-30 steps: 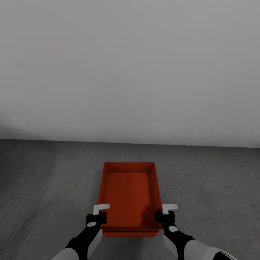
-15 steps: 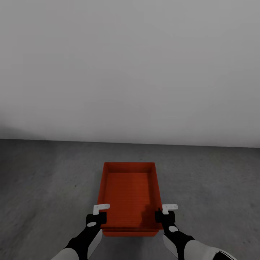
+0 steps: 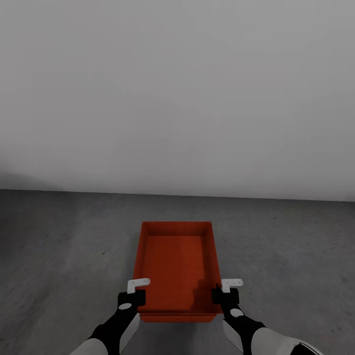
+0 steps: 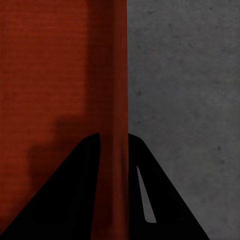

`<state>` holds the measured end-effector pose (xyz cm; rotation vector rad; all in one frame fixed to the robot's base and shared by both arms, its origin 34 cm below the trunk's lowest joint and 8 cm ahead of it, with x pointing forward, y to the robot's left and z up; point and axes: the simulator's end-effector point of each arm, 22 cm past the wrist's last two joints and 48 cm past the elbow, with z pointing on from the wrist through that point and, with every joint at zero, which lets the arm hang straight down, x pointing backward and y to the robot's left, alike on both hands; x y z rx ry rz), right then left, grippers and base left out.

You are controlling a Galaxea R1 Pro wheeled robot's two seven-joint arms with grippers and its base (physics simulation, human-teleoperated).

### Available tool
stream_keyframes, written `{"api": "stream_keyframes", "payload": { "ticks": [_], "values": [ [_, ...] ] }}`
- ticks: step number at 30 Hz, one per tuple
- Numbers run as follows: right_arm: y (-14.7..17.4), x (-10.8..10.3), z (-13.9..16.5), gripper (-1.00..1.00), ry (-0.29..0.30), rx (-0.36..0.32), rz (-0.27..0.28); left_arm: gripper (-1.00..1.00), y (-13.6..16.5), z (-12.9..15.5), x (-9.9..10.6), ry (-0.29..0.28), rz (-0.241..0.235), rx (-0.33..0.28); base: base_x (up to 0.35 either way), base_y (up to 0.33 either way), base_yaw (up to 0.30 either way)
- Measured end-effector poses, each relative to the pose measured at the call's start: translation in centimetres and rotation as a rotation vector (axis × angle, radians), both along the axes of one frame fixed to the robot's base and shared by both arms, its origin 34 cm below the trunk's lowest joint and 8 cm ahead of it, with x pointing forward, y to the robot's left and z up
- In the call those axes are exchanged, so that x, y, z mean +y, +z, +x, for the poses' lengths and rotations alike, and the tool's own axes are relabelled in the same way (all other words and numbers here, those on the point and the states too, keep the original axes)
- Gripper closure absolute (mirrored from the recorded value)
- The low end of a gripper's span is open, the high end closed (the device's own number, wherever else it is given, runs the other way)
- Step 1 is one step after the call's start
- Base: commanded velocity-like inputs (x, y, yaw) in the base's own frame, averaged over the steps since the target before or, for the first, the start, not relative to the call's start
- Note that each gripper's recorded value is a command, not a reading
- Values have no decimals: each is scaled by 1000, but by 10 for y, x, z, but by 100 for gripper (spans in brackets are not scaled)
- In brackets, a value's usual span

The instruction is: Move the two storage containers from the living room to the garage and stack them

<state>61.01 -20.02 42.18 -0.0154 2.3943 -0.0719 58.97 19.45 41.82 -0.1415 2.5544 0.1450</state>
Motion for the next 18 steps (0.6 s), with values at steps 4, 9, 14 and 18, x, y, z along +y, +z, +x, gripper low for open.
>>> {"api": "stream_keyframes", "payload": {
  "ticks": [4, 9, 14, 18],
  "values": [
    [0, 0, 0, 100, 0, 0, 0, 100, 0, 0, 0, 0, 0, 0, 0, 0, 0],
    [0, 0, 0, 100, 0, 0, 0, 100, 0, 0, 0, 0, 0, 0, 0, 0, 0],
    [0, 0, 0, 100, 0, 0, 0, 100, 0, 0, 0, 0, 0, 0, 0, 0, 0],
    [0, 0, 0, 100, 0, -1, 0, 100, 0, 0, 0, -1, 1, -1, 0, 0, 0]
  ]
}}
